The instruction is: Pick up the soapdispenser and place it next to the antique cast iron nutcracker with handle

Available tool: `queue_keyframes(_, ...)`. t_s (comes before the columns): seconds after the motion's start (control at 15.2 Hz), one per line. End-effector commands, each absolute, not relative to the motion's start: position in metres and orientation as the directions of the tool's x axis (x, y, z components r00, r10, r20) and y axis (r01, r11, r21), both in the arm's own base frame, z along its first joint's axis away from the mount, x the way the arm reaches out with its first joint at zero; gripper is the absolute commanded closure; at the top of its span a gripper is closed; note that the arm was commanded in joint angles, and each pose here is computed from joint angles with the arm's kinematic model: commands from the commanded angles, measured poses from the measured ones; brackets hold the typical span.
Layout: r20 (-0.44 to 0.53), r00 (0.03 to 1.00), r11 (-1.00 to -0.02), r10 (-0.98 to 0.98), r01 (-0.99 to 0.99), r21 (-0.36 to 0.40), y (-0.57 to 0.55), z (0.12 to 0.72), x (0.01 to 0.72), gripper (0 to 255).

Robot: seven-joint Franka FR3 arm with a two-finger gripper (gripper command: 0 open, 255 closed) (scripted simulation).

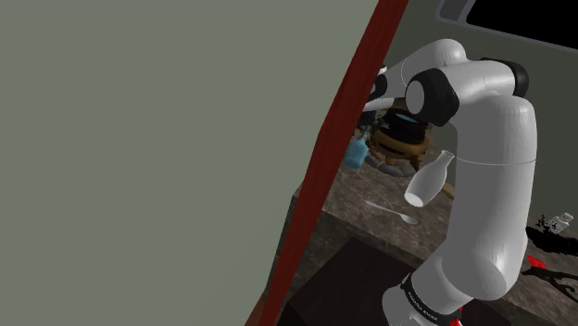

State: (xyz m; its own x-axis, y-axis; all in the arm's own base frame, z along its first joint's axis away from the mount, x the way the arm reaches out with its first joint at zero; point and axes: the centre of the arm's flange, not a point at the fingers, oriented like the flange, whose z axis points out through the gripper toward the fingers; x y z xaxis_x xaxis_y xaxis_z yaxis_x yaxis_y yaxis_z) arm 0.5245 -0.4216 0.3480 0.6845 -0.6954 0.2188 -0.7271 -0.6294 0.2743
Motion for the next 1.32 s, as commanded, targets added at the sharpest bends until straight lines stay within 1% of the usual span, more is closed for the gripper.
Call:
queue_keyframes(0.0,0.211,0.679,-0.623,-0.703,-0.731,0.279,-0.427,0.343,0.520,0)
queue_keyframes(0.26,0.211,0.679,-0.623,-0.703,-0.731,0.279,-0.427,0.343,0.520,0)
queue_keyframes(0.33,0.211,0.679,-0.623,-0.703,-0.731,0.279,-0.426,0.343,0.519,255)
queue_keyframes(0.92,0.211,0.679,-0.623,-0.703,-0.731,0.279,-0.427,0.343,0.520,255)
queue_keyframes(1.25,0.211,0.679,-0.623,-0.703,-0.731,0.279,-0.427,0.369,0.520,255)
